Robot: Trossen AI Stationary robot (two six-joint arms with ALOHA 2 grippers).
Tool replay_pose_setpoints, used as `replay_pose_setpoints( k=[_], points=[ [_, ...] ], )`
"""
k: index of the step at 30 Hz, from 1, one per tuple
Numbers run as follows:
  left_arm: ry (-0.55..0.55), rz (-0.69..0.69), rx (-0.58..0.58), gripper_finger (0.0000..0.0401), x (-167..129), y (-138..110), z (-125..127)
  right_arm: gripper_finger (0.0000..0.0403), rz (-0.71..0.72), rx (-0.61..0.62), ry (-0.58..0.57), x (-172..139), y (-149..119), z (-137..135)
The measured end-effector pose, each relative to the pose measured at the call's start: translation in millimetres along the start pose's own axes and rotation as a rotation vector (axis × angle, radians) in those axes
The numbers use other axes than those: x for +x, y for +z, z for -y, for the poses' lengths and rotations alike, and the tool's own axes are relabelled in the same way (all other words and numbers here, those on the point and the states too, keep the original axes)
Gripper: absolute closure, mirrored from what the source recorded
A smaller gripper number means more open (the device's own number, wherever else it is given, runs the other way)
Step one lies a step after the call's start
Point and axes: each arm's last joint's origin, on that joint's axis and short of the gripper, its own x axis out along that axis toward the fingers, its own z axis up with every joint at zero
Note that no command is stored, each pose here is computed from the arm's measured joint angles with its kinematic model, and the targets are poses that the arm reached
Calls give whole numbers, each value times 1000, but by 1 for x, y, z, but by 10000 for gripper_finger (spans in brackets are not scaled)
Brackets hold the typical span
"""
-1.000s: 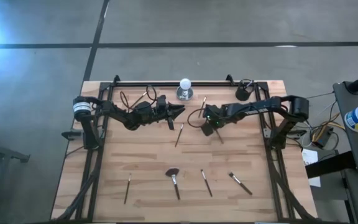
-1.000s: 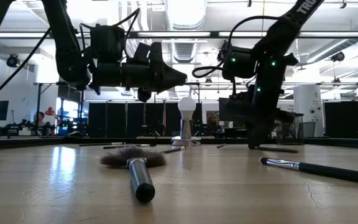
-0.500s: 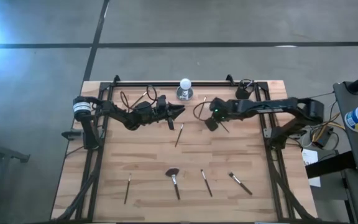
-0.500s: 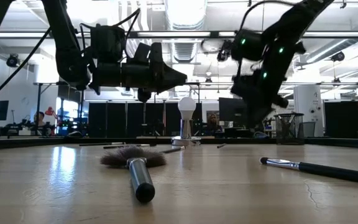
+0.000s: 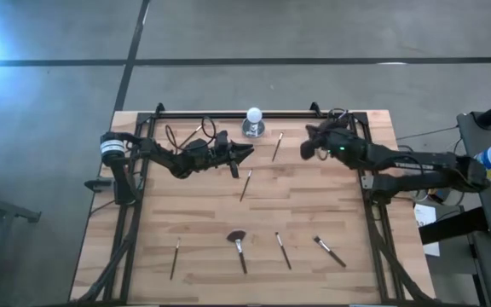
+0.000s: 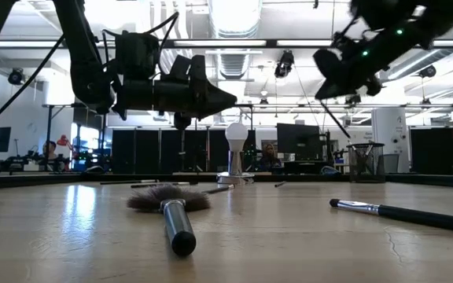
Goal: Pick & Place Makeup Supplies
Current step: Put the makeup brush into the makeup holder
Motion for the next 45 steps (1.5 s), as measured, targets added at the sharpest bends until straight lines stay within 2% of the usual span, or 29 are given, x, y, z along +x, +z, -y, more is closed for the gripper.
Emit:
replay_pose_setpoints(
  k=[7, 12, 22, 30, 33, 40, 45],
  points=[
    [0, 0, 0, 326, 0, 0, 0, 390, 284, 6, -255, -4, 5, 33],
    [1, 0, 0, 326, 0, 0, 0, 390, 424, 45, -366, 2, 9, 54],
    [1, 0, 0, 326, 0, 0, 0, 390, 477, 96, -594, 26, -24, 86],
    [1, 0, 0, 326, 0, 0, 0, 390, 437, 38, -710, 43, -31, 88],
    [1, 0, 0, 326, 0, 0, 0, 390, 418, 43, -727, 47, -34, 87],
    [1, 0, 0, 326, 0, 0, 0, 390, 351, 81, -664, 58, -50, 85],
    [1, 0, 0, 326, 0, 0, 0, 390, 299, 67, -672, 68, -62, 87]
  ],
)
